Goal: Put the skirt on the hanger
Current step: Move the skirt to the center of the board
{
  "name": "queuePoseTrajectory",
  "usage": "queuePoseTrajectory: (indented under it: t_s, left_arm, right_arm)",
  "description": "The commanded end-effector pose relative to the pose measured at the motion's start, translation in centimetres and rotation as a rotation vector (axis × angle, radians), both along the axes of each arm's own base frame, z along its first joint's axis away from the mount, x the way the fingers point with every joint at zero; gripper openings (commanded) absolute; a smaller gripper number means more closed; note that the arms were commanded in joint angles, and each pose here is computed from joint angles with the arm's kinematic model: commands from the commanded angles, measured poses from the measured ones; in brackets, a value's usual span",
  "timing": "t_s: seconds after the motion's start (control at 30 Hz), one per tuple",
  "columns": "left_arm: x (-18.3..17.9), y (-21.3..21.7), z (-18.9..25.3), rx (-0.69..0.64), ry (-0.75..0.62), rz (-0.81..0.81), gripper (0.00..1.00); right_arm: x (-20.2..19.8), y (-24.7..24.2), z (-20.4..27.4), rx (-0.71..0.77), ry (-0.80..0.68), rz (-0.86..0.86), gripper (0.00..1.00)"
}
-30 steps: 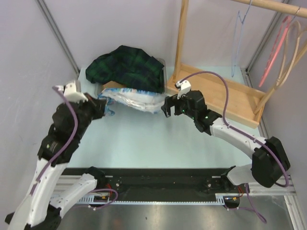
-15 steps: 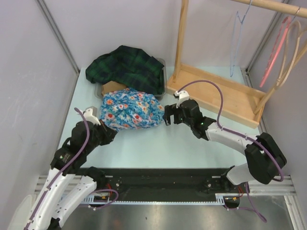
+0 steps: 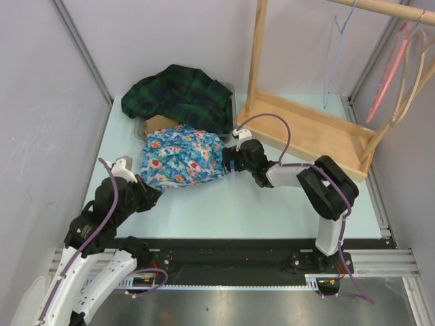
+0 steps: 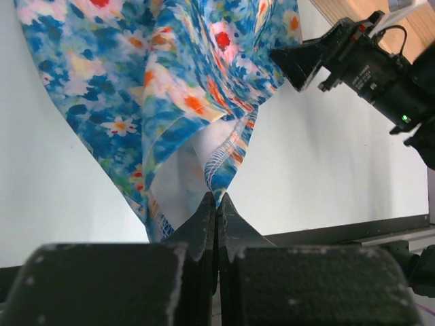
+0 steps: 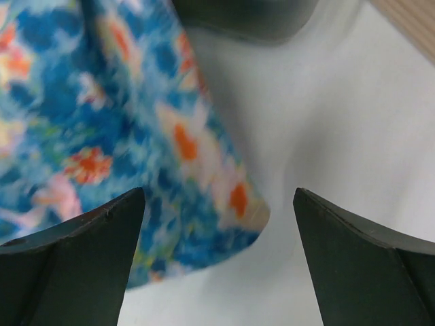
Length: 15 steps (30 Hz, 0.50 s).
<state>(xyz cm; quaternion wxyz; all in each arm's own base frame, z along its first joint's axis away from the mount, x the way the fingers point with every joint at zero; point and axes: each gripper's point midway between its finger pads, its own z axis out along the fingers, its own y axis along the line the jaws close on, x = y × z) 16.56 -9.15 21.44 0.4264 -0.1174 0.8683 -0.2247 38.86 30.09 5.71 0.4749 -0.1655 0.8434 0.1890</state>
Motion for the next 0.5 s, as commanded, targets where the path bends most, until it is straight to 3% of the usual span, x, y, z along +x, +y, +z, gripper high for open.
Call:
queuePoseTrajectory:
  t_s: [0.0, 0.1, 0.13, 0.2, 0.23, 0.37, 0.4, 0.47]
  left_arm:
    - [-0.3, 0.6, 2.0, -0.008, -0.021, 0.029, 0.0]
    - [-0.5, 0.8, 1.9, -0.005, -0.008, 0.038, 0.0]
    - [-0.5, 0.9, 1.9, -0.002, -0.008, 0.045, 0.0]
    - [-0.5, 1.0, 1.8, -0.001, -0.007, 0.049, 0.0]
    - [-0.5, 1.0, 1.9, -0.003, -0.009, 0.051, 0.0]
    - [-0.4, 0.8, 1.7, -0.004, -0.01, 0.043, 0.0]
    - [-0.3, 0.7, 1.5, 0.001, -0.008, 0.038, 0.0]
    - [-0.3, 0.5, 1.5, -0.002, -0.011, 0.025, 0.0]
  right_arm:
    - [5.4, 1.3, 3.2, 0.142, -0.114, -0.008, 0.97]
    - [5.9, 2.0, 3.0, 0.216, -0.066, 0.092, 0.93]
    - [5.8, 2.2, 2.5, 0.226, -0.043, 0.119, 0.79]
    - [5.2, 2.8, 2.9, 0.267, -0.011, 0.204, 0.63]
    - [4.7, 3.0, 3.1, 0.274, 0.0, 0.235, 0.47]
    - [2.1, 4.0, 3.4, 0.295, 0.068, 0.367, 0.26]
    - [1.2, 4.3, 3.3, 0.301, 0.104, 0.405, 0.14]
    - [0.5, 4.1, 3.5, 0.298, 0.147, 0.413, 0.0]
